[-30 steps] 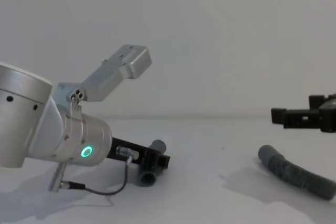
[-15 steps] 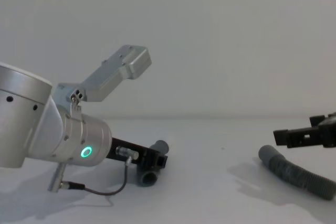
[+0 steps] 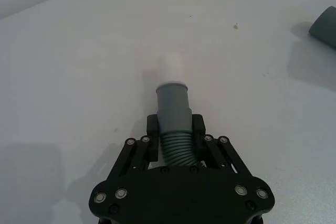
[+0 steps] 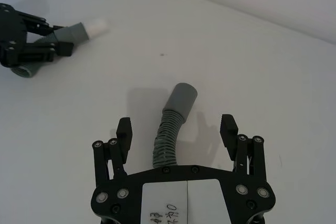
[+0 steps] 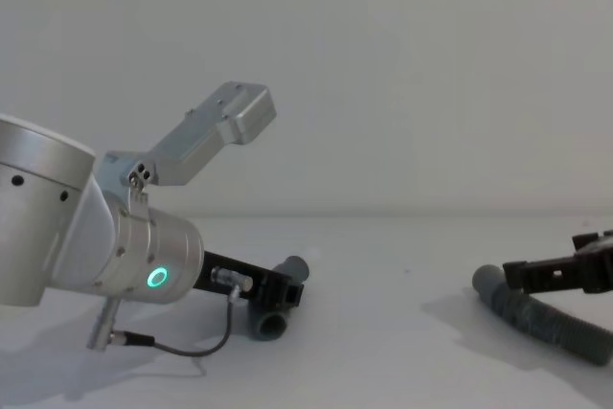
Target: Use both hands to pick up one end of the pipe from the table, align the ends, and insert them.
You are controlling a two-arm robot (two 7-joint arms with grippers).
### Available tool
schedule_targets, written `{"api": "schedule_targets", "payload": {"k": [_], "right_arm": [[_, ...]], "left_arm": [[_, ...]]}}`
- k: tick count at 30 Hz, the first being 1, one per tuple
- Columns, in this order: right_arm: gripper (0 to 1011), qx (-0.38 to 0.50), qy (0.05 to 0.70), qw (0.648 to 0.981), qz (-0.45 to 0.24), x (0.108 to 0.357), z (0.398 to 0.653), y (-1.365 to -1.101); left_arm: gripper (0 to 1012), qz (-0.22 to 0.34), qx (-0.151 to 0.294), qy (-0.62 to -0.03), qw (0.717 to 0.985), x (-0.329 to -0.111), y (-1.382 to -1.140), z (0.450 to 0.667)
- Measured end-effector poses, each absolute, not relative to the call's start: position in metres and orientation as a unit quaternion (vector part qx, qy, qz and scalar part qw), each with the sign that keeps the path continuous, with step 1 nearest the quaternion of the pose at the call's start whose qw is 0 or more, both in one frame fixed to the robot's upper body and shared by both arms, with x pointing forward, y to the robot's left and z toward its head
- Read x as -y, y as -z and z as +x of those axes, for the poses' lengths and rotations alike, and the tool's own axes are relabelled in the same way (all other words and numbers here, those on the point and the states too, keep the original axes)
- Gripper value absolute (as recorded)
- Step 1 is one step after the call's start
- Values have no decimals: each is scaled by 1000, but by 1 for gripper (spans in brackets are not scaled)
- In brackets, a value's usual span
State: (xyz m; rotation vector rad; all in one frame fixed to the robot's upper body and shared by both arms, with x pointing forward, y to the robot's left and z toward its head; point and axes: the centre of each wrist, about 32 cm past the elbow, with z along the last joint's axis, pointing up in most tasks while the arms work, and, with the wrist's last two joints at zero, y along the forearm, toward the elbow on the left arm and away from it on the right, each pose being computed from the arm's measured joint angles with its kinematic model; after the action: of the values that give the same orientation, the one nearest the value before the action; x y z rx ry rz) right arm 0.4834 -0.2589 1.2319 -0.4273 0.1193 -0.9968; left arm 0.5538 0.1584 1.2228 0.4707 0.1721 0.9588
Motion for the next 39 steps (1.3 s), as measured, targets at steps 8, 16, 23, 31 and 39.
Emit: {"api": "schedule_targets", "payload": {"k": [8,16,23,31,39], "right_arm": [[1001,-69,478,849,-212,252,486,-1228],[1001,-84,482,843,-222,246,491,-1224],[1001,-93,485,840,-226,241,495,-1222],[1001,-105,488,835,-232,236,497,-1219],[1001,-114,490,831,-237,232,497,-1216]], "left_arm": [[364,224,-82,-456,857,-158,-1223,554],[364,224,-82,-456,857,-158,-1223,554],[364,224,-82,-456,857,-158,-1223,554],[364,224,-82,-456,857,-158,-1223,554],[364,224,-82,-456,857,-158,-1223,554]]}}
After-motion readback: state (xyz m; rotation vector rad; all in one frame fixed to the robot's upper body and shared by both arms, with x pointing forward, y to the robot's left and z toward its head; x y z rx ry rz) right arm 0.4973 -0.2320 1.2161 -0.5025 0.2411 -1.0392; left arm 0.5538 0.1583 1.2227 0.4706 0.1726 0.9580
